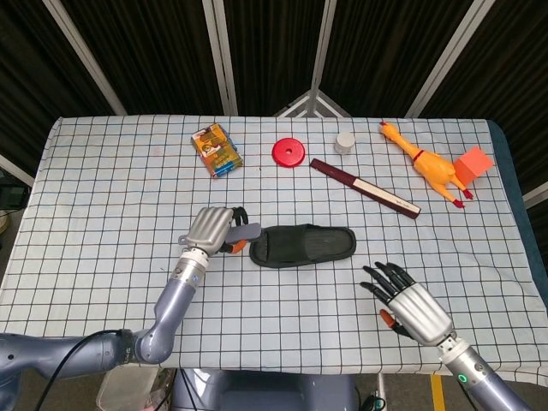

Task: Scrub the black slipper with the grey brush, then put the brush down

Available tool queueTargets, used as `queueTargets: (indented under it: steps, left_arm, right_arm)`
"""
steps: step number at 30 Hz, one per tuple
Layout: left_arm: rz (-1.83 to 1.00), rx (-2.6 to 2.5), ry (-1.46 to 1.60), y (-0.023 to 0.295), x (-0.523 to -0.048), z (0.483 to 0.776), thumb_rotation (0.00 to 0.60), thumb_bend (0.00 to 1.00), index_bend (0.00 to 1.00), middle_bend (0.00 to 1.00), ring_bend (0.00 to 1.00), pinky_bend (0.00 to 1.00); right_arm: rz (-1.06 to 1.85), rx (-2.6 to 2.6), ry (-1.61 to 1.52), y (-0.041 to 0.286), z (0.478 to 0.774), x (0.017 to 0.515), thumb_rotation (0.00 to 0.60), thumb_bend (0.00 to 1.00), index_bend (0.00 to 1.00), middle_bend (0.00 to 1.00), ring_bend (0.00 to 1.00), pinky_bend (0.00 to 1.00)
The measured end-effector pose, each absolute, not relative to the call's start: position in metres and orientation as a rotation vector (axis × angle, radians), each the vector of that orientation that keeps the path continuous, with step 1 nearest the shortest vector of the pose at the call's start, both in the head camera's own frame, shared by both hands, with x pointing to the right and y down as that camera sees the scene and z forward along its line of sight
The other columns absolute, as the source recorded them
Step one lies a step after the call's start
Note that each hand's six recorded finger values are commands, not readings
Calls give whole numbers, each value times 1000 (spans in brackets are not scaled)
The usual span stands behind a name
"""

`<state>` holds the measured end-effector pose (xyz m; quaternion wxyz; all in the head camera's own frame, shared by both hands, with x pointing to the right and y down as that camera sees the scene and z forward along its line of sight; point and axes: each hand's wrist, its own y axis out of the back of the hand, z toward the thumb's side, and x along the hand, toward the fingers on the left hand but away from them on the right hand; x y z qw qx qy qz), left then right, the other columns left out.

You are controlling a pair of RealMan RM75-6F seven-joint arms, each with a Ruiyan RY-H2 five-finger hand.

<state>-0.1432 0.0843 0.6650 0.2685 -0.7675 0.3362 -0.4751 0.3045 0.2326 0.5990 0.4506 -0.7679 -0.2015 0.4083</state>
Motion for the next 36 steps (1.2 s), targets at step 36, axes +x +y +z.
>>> queueTargets:
  steps: [36]
  left_arm:
    - [-1425,-2174,893,72,-153,682,600,567,703,660,520,619]
  right_arm:
    - [865,-2076,-393,190,703,219,600,694,188,133,95,163]
